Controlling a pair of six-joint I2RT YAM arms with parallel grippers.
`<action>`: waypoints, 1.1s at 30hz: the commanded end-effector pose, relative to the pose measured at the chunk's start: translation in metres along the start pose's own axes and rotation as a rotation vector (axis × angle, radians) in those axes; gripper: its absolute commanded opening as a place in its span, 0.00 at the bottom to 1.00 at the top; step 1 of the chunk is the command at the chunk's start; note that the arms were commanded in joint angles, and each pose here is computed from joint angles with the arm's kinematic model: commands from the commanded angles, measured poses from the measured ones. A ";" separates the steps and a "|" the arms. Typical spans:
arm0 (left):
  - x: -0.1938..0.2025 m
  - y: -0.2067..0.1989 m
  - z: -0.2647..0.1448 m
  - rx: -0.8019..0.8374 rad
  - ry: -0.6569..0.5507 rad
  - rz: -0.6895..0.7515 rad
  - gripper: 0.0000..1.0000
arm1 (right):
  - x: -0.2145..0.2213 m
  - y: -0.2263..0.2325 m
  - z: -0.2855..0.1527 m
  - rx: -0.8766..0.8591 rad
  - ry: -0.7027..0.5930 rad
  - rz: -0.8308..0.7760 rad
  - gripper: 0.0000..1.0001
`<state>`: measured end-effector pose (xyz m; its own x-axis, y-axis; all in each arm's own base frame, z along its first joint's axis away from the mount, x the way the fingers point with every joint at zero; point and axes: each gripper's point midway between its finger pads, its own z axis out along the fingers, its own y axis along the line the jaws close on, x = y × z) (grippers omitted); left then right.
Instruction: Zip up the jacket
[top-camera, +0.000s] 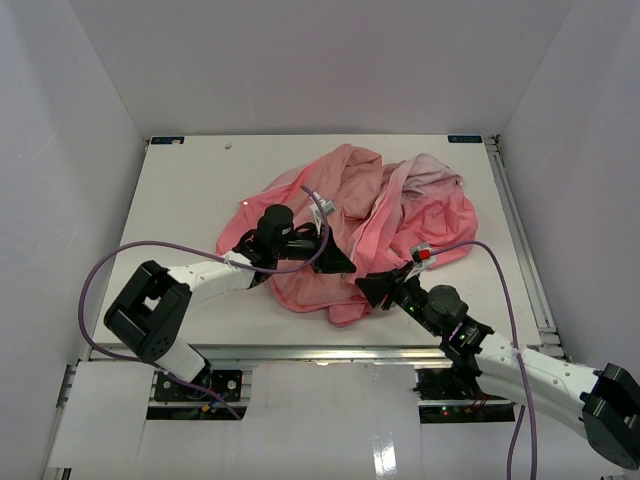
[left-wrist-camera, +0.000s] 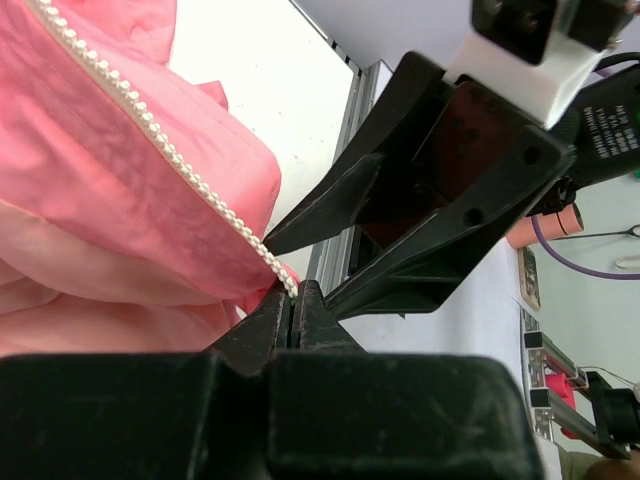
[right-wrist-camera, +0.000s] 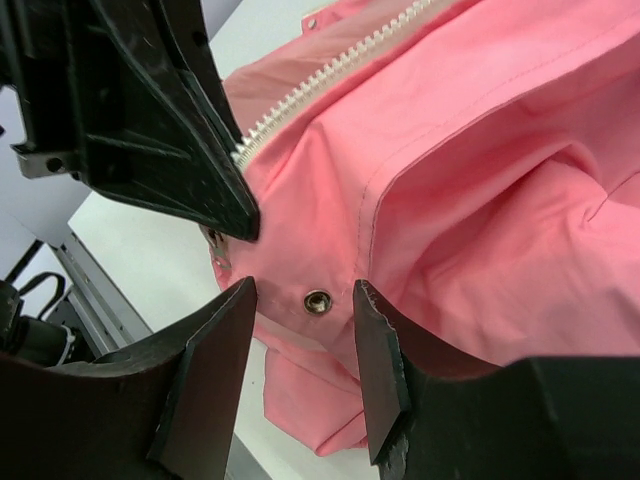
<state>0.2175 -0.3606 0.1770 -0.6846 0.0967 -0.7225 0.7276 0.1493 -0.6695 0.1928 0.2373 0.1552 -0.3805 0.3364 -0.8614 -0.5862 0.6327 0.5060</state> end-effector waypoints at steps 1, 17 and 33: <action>-0.018 -0.032 -0.008 0.085 -0.051 0.089 0.00 | -0.018 0.018 0.006 -0.080 -0.063 0.007 0.50; -0.012 -0.032 -0.010 0.107 -0.059 0.113 0.00 | -0.021 0.032 0.004 -0.173 -0.102 -0.007 0.53; -0.011 -0.038 -0.011 0.145 -0.070 0.114 0.00 | -0.020 0.029 0.011 -0.153 -0.097 -0.009 0.50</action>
<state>0.2091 -0.3583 0.1883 -0.6482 0.0540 -0.7596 0.7610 0.0819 -0.6435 0.1879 0.2563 0.1680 -0.3622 0.3583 -0.8605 -0.6714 0.5401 0.5074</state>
